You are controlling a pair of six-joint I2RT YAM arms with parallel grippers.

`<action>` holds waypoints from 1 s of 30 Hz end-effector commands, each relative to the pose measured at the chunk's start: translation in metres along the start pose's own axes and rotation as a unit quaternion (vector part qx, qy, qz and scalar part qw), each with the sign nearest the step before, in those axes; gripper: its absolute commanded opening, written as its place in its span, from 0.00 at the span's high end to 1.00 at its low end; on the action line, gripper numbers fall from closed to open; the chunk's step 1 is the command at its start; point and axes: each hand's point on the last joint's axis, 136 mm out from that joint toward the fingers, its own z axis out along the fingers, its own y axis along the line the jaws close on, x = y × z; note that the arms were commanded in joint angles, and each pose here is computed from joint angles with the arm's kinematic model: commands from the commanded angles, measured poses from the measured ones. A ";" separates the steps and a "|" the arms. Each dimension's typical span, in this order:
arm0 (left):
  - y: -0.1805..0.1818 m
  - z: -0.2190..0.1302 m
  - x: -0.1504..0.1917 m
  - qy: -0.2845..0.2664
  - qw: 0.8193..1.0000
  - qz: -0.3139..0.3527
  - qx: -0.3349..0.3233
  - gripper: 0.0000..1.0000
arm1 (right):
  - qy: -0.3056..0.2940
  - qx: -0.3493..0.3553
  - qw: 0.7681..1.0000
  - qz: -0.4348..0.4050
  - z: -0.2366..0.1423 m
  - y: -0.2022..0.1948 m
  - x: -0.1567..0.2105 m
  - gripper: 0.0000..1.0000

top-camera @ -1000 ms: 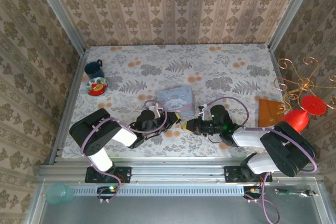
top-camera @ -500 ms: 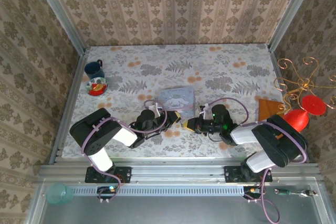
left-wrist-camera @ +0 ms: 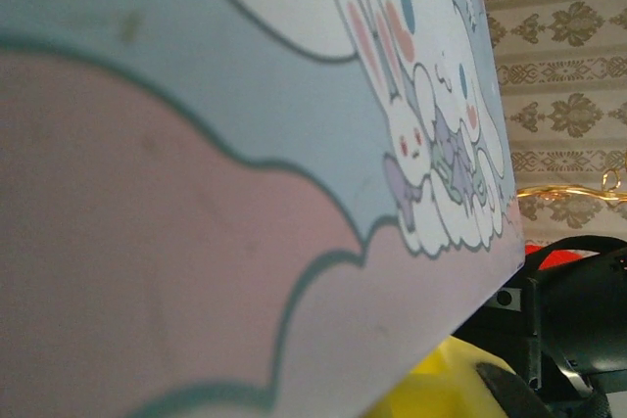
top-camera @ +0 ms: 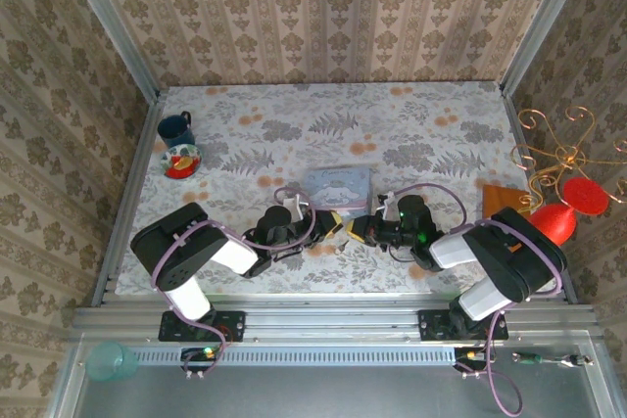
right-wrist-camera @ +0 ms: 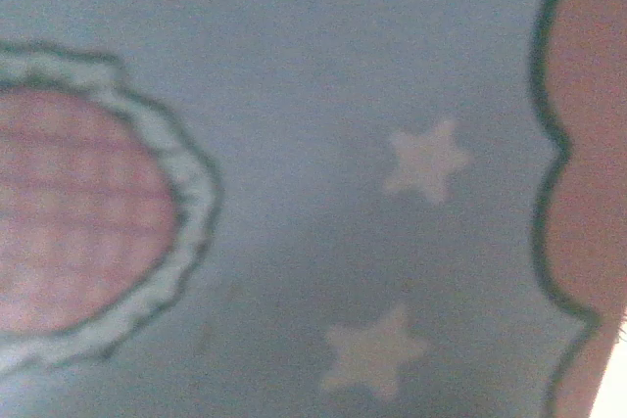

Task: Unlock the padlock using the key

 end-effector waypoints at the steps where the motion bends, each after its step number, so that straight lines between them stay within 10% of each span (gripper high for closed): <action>1: -0.015 -0.001 -0.012 -0.012 0.999 0.036 0.001 0.95 | -0.012 0.072 0.997 -0.023 -0.012 -0.025 0.005 0.99; 7: 0.002 -0.005 -0.040 -0.029 0.995 0.073 -0.062 0.95 | -0.033 0.162 0.983 -0.081 -0.038 -0.033 0.009 0.68; 23: 0.031 0.022 -0.057 0.033 0.959 0.180 -0.215 0.90 | -0.060 0.227 0.966 -0.110 -0.046 -0.041 0.010 0.58; 30: 0.035 0.006 -0.049 0.062 0.931 0.235 -0.271 0.71 | -0.097 0.249 0.954 -0.133 -0.068 -0.039 0.002 0.48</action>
